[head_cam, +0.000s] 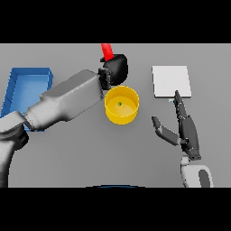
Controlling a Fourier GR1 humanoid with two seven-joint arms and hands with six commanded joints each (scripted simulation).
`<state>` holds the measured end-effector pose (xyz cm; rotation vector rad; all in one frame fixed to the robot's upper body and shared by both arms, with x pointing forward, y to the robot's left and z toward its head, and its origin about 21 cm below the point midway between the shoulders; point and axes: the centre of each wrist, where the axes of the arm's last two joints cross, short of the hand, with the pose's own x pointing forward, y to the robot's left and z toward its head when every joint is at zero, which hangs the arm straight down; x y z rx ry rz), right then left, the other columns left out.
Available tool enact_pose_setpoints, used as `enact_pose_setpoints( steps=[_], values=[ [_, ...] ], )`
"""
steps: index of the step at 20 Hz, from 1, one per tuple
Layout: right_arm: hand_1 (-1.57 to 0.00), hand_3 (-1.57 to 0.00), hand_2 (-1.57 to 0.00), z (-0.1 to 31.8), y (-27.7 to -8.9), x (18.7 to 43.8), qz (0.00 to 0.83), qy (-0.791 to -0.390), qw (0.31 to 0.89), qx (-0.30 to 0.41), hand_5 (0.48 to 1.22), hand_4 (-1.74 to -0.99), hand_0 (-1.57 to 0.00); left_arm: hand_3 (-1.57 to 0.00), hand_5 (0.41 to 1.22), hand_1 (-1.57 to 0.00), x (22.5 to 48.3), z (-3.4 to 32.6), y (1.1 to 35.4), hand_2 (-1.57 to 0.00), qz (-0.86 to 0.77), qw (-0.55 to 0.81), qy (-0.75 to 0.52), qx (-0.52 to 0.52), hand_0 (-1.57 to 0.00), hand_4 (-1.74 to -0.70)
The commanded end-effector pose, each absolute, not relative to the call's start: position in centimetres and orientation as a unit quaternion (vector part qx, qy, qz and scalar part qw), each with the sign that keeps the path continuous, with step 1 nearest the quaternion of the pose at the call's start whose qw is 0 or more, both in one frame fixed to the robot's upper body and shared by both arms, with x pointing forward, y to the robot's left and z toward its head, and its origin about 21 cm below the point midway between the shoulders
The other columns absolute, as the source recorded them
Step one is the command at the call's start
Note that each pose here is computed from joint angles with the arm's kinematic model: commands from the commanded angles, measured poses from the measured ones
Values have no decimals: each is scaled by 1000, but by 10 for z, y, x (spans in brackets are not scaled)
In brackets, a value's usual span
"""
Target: Pick up the red beaker and tilt it to pour out 1 green nut into yellow bowl. Pick up the yellow bowl and place it on the metallic measuring scale.
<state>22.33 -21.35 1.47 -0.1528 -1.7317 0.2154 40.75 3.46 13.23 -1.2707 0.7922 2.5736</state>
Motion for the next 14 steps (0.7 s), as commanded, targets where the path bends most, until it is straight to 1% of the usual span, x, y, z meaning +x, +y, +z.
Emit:
enact_pose_setpoints(
  steps=[1, 3, 5, 6, 7, 10, 11, 12, 13, 14],
  values=[
    [1, 1, 1, 14, -212, 223, 96, -760, 639, -70, 575, -1128, 1, -1570, 1221, -1571, 408, 136, 30, -1571, 859, 100, 260, -430, -1571, -1733],
    [1, 1, 1, 12, -214, 223, 94, -753, 646, -77, 572, -1138, 1, -1570, 1221, -1571, 408, 155, 21, -1571, 854, 131, 250, -438, -1571, -1732],
    [1, 1, 1, 16, -211, 223, 92, -760, 640, -71, 565, -1138, 1, -1570, 1221, -1571, 417, 193, 14, -1571, 837, 149, 239, -469, -1571, -1729],
    [1, 1, 1, 17, -213, 227, 95, -758, 641, -79, 563, -1135, 1, -1571, 1221, -1571, 421, 212, 13, -1571, 826, 148, 244, -486, -1571, -1728],
    [1, 1, 1, 16, -211, 225, 97, -760, 637, -79, 557, -1133, 1, -1571, 1221, -1571, 427, 229, 16, -1571, 820, 126, 249, -501, -1571, -1727],
    [1, 1, 1, 15, -209, 229, 93, -762, 637, -64, 554, -1128, 1, -1571, 1221, -1571, 446, 278, 45, -1571, 786, 63, 288, -543, -1571, -1720],
    [1, 1, 1, 15, -209, 225, 94, -766, 633, -60, 554, -1117, 1, -1571, 1221, -1571, 451, 295, 53, -1571, 773, 27, 305, -555, -1571, -1722],
    [1, 1, 1, 15, -208, 226, 95, -768, 632, -51, 559, -1105, 1, -1571, 1221, -1571, 454, 314, 59, -1571, 758, -21, 320, -568, -1571, -1725],
    [1, 1, 1, 16, -210, 230, 100, -764, 635, -54, 563, -1104, 1, -1571, 1221, -1571, 459, 328, 73, -1571, 743, -76, 342, -570, -1571, -1728],
    [1, 1, 1, 16, -211, 231, 103, -765, 633, -52, 572, -1102, 1, -1523, 1221, -1571, 466, 340, 96, -1571, 717, -162, 377, -563, -1571, -1731]
  ],
)
